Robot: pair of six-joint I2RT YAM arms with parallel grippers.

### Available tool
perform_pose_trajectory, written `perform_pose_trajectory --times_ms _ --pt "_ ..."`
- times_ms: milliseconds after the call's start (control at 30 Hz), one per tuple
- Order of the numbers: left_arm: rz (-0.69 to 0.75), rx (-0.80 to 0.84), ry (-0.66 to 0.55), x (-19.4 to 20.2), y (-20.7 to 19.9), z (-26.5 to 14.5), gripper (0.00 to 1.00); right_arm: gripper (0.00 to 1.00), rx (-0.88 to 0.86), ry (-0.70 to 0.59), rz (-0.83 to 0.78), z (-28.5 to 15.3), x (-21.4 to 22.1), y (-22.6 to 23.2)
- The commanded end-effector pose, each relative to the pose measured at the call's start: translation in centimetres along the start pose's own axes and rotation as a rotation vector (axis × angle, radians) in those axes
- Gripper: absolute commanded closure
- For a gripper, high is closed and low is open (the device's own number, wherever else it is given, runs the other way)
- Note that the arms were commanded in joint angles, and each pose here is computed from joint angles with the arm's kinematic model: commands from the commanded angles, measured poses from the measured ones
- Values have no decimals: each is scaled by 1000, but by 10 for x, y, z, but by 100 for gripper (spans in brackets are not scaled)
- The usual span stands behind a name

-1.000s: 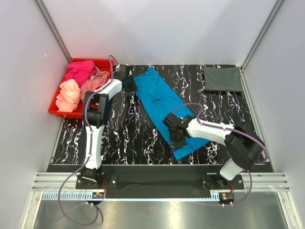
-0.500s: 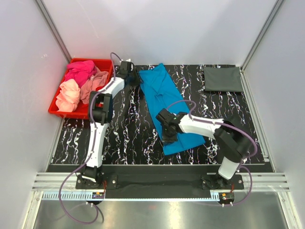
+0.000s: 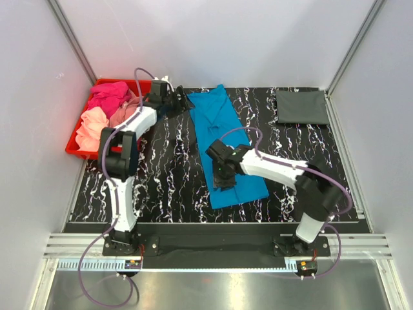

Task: Fold and stack the t-shirts
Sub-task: Fold the tshirt

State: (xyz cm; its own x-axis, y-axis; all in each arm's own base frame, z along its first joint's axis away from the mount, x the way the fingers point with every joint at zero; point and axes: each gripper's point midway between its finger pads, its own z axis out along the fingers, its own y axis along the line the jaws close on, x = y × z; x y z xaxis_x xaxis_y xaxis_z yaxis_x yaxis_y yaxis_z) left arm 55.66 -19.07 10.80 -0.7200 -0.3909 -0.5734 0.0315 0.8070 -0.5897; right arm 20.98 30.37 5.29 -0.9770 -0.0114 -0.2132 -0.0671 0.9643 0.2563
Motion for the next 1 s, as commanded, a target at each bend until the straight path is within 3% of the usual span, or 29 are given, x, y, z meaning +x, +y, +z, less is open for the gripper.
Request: perform_pose_trajectory --times_ms 0,167,200,300,467,667,767,967 --pt "21 100 -20 -3 -50 -47 20 63 46 -74 -49 -50 -12 -24" --pt "68 38 106 74 -61 -89 21 63 -13 -88 28 -75 -43 -75" --pt "73 16 180 117 -52 -94 21 64 7 -98 24 -80 -47 -82" --pt "95 53 222 161 -68 -120 22 63 13 -143 8 -97 -58 -90" --pt "44 20 362 260 -60 -155 24 64 -78 -158 70 -97 -60 -102" --pt "-7 -63 318 295 -42 -179 23 64 -113 -199 111 -99 -61 -116" --pt "-14 -8 291 305 -55 -179 23 65 -122 -197 114 -94 -56 -118" --pt "-1 -34 375 343 -57 -175 31 65 -135 -206 113 -95 -50 -120"
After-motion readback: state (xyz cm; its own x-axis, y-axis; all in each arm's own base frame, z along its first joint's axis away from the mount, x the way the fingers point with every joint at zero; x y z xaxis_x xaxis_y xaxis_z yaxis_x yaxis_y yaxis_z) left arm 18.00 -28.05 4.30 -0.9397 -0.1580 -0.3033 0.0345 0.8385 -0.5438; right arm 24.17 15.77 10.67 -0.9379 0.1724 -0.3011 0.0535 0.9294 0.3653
